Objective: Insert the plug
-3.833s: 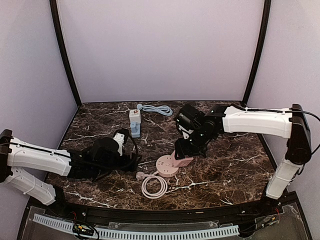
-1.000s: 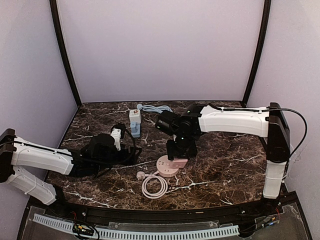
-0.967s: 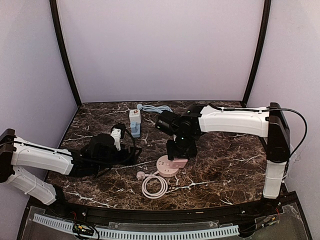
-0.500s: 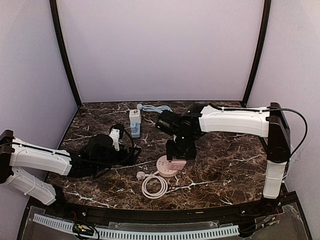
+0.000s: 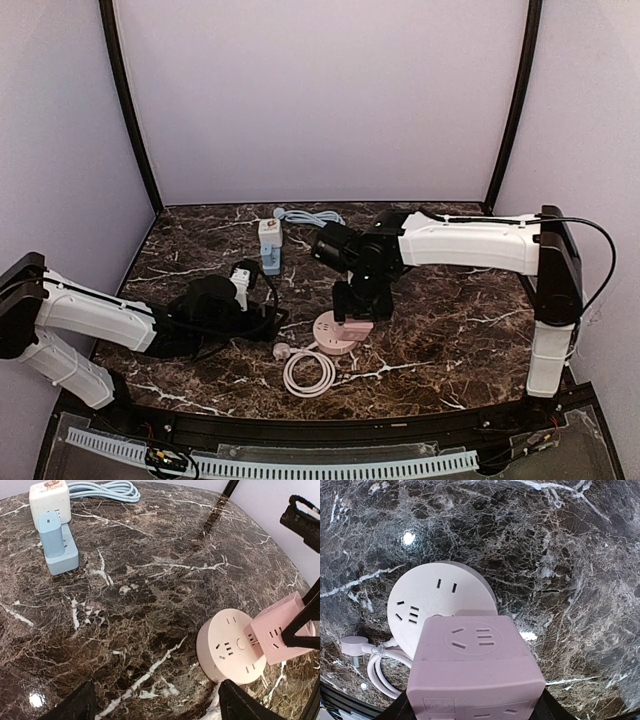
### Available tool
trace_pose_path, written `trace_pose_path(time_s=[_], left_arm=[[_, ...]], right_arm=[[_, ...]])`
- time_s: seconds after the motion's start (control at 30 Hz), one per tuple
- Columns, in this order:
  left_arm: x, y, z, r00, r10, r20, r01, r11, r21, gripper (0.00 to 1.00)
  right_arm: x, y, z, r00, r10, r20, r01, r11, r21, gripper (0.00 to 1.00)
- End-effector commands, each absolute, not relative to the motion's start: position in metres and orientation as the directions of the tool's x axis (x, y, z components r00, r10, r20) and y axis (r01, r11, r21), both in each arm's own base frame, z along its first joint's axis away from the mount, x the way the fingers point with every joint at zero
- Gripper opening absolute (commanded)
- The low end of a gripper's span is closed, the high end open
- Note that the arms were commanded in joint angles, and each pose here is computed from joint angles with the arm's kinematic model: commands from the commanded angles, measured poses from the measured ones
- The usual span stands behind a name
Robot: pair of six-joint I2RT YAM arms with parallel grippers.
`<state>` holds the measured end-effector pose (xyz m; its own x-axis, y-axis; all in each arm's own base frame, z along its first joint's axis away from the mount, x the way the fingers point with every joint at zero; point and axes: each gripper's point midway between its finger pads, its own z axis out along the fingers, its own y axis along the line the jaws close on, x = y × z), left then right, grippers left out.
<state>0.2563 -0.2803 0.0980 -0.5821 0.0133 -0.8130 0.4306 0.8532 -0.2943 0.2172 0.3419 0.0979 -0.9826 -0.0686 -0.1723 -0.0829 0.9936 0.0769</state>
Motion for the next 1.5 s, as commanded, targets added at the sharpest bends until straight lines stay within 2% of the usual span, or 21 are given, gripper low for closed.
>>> trace_pose_path(time_s=[0.0, 0.1, 0.47, 0.6, 0.83, 1.13, 1.23, 1.47], left_arm=[[0.246, -0.279, 0.076, -0.637, 0.048, -0.769, 0.436, 0.846, -0.309, 0.83], [0.24, -0.277, 0.062, -0.669, 0.084, -0.739, 0.439, 0.846, -0.302, 0.79], [0.199, -0.279, 0.023, -0.784, 0.171, -0.597, 0.469, 0.793, -0.389, 0.55], [0.182, -0.286, 0.019, -0.801, 0.211, -0.56, 0.494, 0.762, -0.419, 0.51], [0.159, -0.316, 0.023, -0.798, 0.275, -0.537, 0.553, 0.688, -0.47, 0.49], [0.134, -0.39, 0.032, -0.787, 0.332, -0.52, 0.615, 0.49, -0.618, 0.47], [0.139, -0.389, 0.031, -0.786, 0.318, -0.531, 0.614, 0.509, -0.603, 0.49], [0.151, -0.358, 0.034, -0.757, 0.291, -0.585, 0.619, 0.606, -0.499, 0.61]], right_arm=[[0.201, 0.315, 0.078, -0.986, -0.119, -0.119, -0.114, 0.992, -0.047, 0.0], [0.202, 0.315, 0.078, -0.983, -0.129, -0.133, -0.125, 0.991, -0.039, 0.0], [0.205, 0.301, 0.078, -0.977, -0.145, -0.157, -0.139, 0.989, -0.053, 0.0], [0.207, 0.301, 0.079, -0.975, -0.155, -0.161, -0.148, 0.987, -0.055, 0.0], [0.211, 0.301, 0.092, -0.968, -0.173, -0.18, -0.167, 0.985, -0.05, 0.0], [0.217, 0.288, 0.102, -0.962, -0.198, -0.187, -0.186, 0.979, -0.081, 0.0], [0.216, 0.283, 0.097, -0.962, -0.212, -0.169, -0.198, 0.975, -0.097, 0.0], [0.218, 0.293, 0.088, -0.949, -0.283, -0.138, -0.273, 0.958, -0.088, 0.0]])
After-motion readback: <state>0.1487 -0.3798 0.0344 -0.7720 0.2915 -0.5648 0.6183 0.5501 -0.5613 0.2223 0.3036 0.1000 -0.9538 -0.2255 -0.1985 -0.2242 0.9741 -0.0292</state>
